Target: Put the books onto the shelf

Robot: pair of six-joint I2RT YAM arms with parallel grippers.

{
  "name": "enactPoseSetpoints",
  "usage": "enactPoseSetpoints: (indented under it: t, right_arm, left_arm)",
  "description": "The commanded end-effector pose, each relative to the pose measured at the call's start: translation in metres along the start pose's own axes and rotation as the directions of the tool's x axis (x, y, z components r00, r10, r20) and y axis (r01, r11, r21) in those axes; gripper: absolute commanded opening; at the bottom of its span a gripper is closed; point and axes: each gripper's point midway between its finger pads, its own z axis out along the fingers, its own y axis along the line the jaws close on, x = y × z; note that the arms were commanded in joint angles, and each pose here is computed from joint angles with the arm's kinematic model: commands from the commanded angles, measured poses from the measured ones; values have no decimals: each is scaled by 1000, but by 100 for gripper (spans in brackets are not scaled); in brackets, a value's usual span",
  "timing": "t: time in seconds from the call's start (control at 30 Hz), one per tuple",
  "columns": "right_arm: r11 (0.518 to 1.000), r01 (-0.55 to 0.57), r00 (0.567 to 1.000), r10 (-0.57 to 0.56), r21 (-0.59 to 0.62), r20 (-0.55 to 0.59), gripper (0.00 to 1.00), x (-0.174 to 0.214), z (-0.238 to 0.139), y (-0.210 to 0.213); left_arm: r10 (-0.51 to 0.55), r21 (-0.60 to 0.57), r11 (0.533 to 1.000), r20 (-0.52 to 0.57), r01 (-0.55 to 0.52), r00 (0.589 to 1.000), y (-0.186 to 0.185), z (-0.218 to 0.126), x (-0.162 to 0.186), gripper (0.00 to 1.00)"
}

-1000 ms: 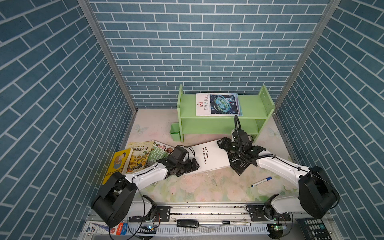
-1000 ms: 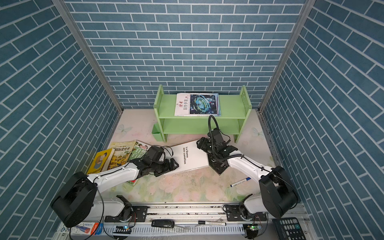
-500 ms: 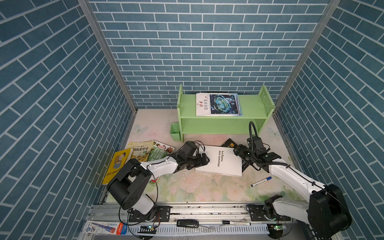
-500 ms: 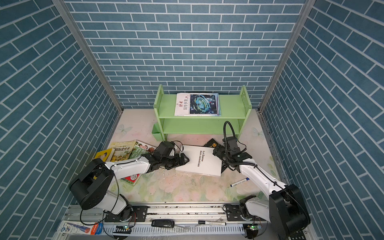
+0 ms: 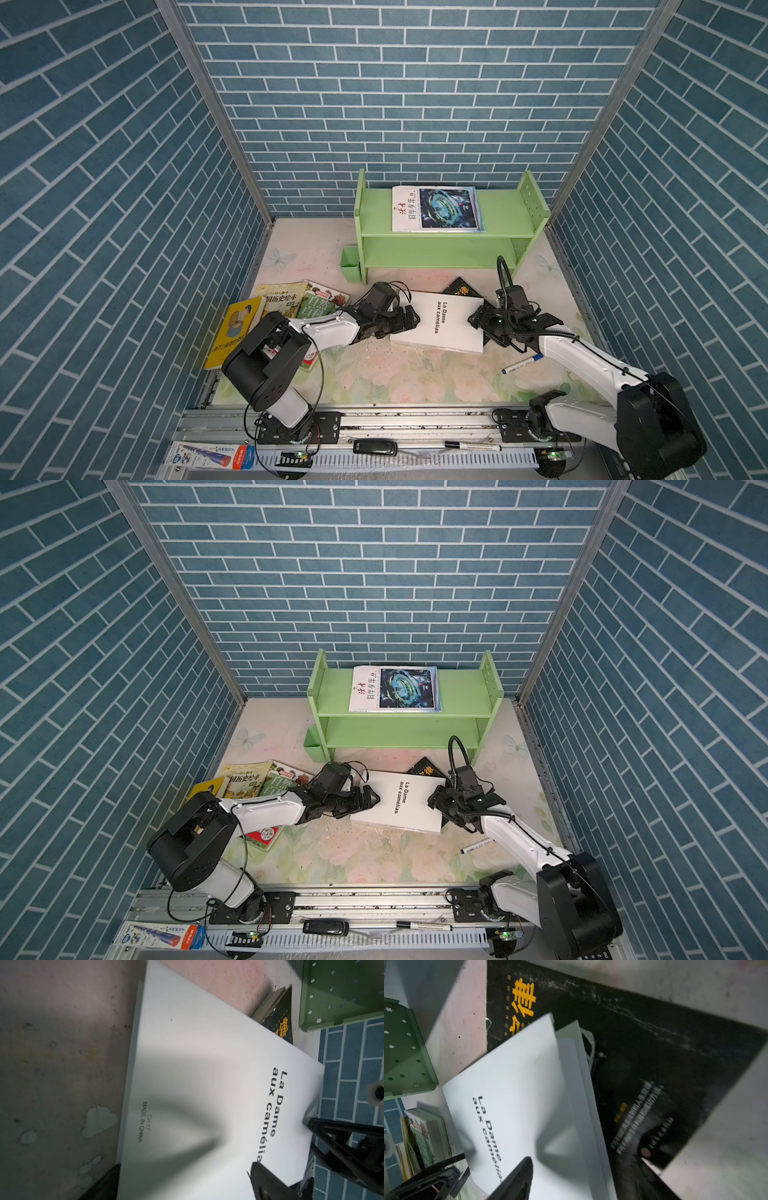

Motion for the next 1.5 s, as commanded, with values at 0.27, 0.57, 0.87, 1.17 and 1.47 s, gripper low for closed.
enactPoseSetpoints:
  t: [0.27,0.57,0.87,1.17,1.47]
  right_arm:
    - [991,-49,998,46,-126,-34,76,21,10,-3]
    - [960,-114,991,94,-257,-91,70,32,7,14]
    - [917,-94,995,95,-387,-16,66,17,-39,46]
    - [898,-140,989,150,-416,-8,45,11,-40,51]
    - [914,-106,982,159,-392,104,31,-4,-71,49]
  left_arm:
    - [1,38,999,-50,1,999,-7,17,6,94]
    - [-4,39,999,-55,6,998,-5,23,6,93]
    - [7,59,998,-73,-2,997,-11,29,4,92]
    - [46,93,995,-62,-40,997,-21,24,1,92]
    - [2,236,972,-16,2,1000,-42,9,-14,94]
